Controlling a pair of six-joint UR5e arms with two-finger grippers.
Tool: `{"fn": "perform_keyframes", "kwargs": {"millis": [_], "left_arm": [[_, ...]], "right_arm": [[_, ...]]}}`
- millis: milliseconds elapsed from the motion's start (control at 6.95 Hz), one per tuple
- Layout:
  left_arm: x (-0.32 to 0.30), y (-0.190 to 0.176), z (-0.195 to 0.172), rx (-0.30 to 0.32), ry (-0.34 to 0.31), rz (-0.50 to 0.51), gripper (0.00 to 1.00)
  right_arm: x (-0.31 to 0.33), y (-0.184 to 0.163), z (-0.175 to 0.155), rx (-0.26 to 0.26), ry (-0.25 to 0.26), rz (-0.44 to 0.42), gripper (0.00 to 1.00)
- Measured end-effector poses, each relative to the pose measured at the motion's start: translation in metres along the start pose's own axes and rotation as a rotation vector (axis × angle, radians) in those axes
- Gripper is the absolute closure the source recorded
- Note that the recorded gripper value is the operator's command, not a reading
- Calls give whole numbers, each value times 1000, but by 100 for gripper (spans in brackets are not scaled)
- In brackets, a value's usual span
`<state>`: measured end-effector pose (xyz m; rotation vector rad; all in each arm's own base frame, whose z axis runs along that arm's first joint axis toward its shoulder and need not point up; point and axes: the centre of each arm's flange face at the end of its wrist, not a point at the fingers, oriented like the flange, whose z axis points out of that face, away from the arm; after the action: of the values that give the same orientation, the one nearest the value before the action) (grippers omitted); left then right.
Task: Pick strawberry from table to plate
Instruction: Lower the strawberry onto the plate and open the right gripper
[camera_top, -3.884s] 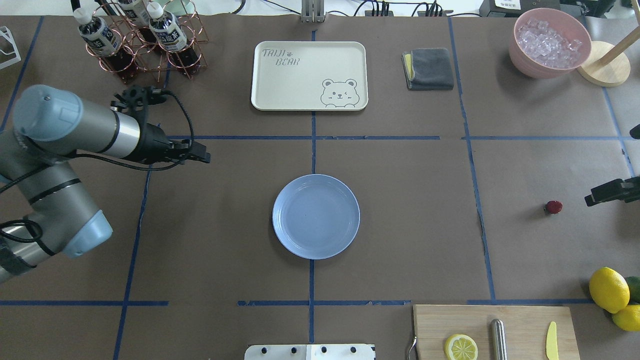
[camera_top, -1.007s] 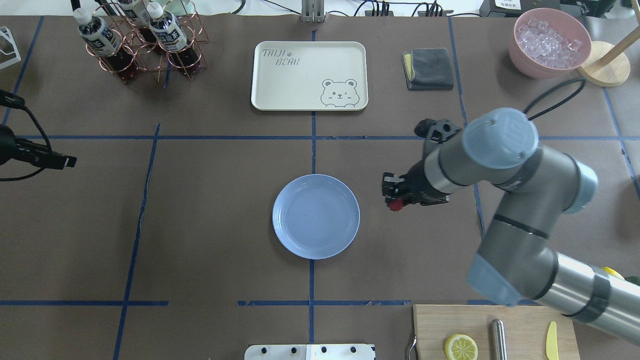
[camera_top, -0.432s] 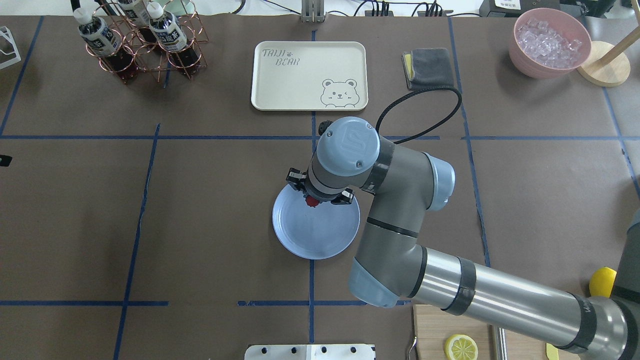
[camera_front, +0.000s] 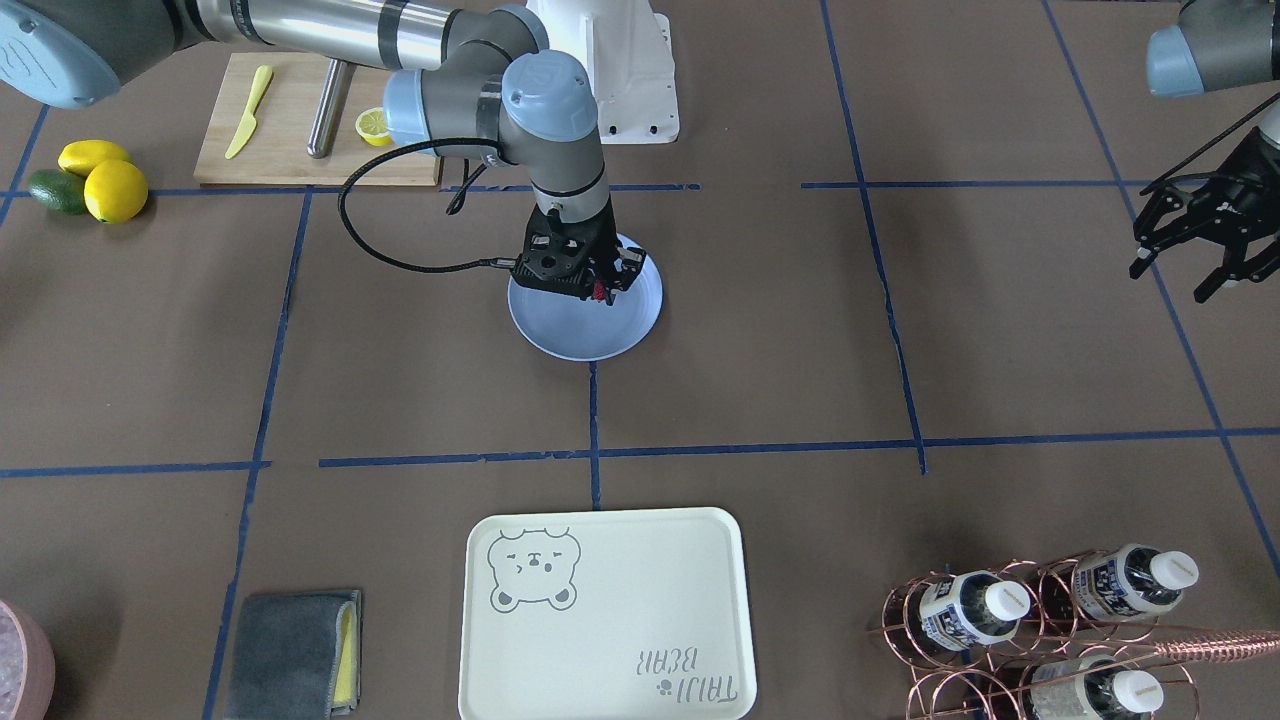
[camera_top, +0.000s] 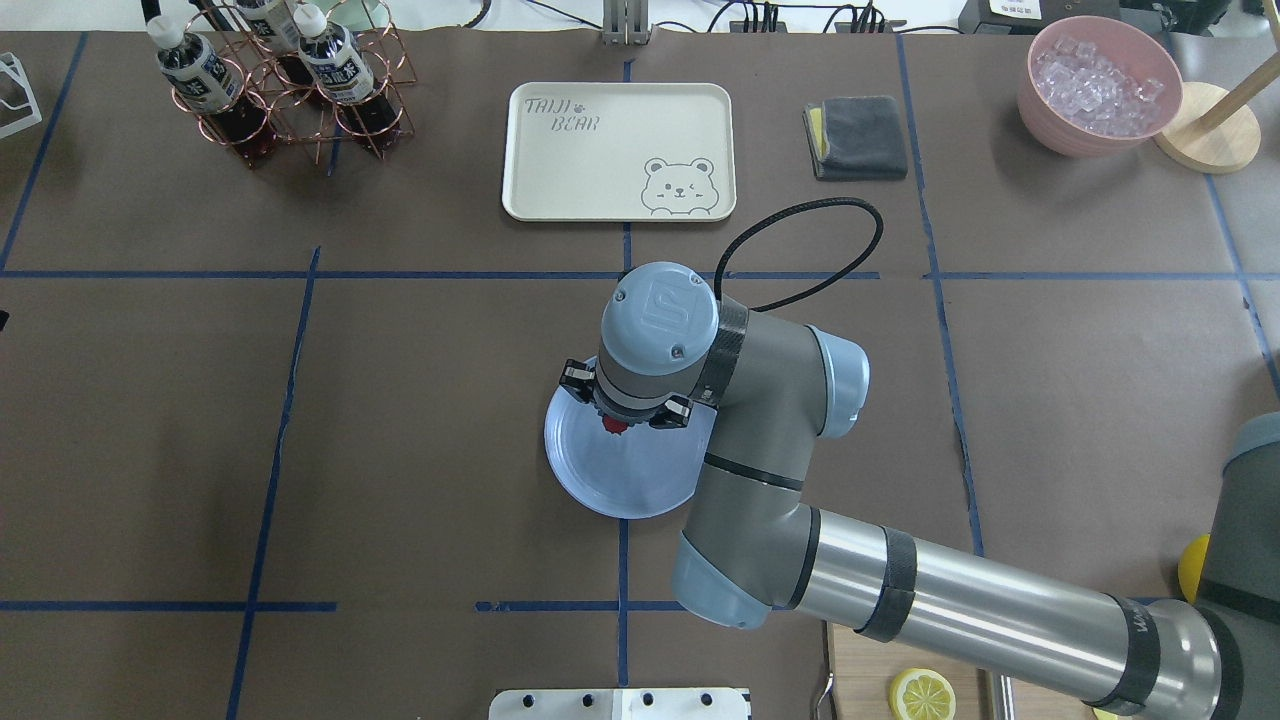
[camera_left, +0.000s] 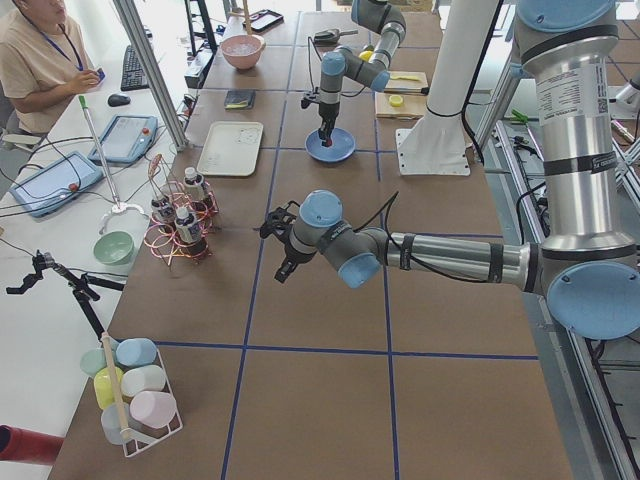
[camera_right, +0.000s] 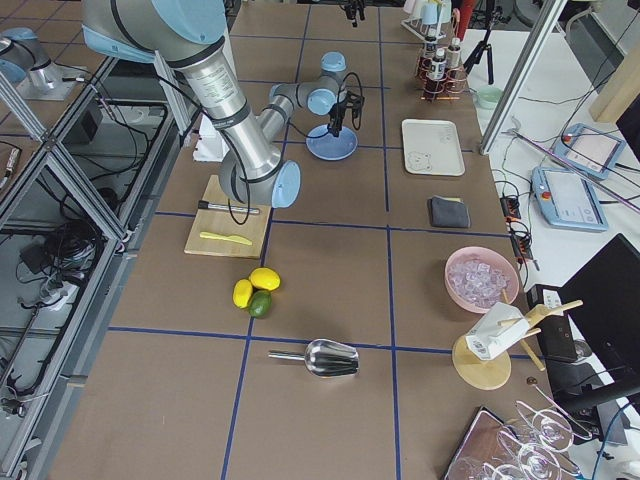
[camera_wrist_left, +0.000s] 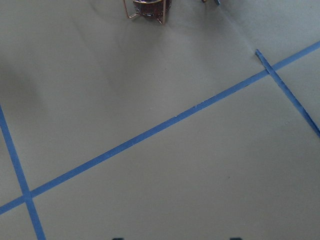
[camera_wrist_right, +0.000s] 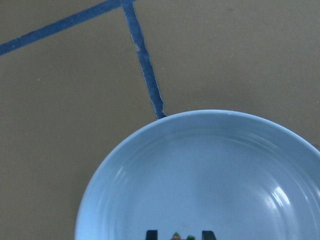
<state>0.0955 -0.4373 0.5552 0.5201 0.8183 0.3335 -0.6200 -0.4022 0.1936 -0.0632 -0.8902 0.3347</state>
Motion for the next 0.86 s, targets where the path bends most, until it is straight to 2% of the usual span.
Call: {"fn": "perform_keyframes", "kwargs": {"millis": [863], "left_arm": [[-1, 3, 0, -2, -1, -2, 21]], "right_arm": [[14, 2, 18, 9, 34, 3, 100]]}}
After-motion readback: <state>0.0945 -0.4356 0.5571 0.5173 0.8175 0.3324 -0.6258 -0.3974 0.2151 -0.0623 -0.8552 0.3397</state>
